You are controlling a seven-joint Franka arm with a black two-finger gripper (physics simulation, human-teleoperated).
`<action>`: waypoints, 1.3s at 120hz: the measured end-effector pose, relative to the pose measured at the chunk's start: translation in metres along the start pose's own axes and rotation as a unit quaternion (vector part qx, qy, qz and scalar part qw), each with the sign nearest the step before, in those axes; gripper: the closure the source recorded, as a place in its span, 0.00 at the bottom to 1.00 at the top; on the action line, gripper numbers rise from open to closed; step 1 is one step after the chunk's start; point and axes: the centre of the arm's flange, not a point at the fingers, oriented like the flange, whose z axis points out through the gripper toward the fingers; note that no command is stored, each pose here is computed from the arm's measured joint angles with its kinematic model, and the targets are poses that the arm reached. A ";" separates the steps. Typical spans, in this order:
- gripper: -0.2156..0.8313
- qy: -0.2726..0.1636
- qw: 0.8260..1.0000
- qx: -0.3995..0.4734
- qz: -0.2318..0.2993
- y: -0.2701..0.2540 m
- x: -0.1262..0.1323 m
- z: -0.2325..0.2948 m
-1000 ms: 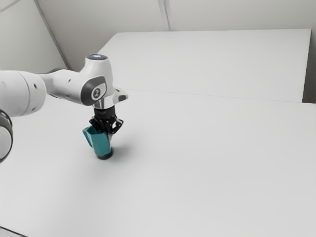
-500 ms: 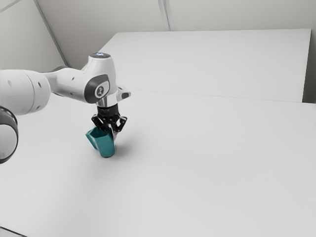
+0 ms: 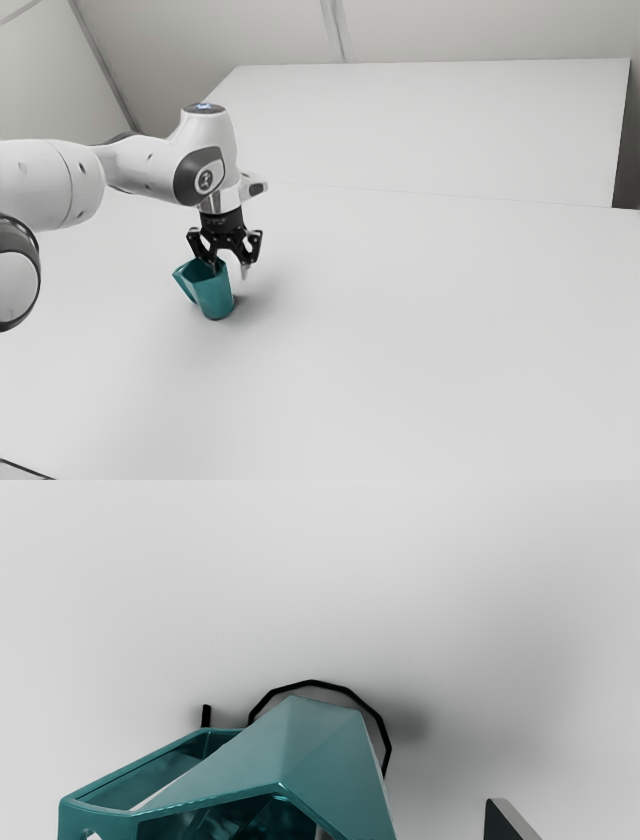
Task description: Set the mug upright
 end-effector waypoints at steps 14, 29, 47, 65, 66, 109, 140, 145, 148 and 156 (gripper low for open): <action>0.51 0.004 1.000 -0.003 -0.001 0.003 0.001 -0.005; 0.49 0.007 1.000 -0.004 -0.003 0.005 0.002 -0.010; 0.48 0.007 1.000 -0.005 -0.005 0.004 0.001 -0.013; 0.47 0.016 1.000 -0.008 -0.005 0.008 0.004 -0.028; 0.47 0.016 1.000 -0.008 -0.005 0.008 0.005 -0.029; 0.41 0.021 1.000 -0.010 -0.006 0.006 0.004 -0.057; 0.27 0.062 0.997 -0.034 0.012 -0.008 -0.014 -0.115; 0.26 0.071 0.997 -0.038 0.019 -0.011 -0.019 -0.127; 0.25 0.076 0.996 -0.040 0.024 -0.014 -0.022 -0.133; 0.24 0.086 0.995 -0.050 0.033 -0.024 -0.027 -0.147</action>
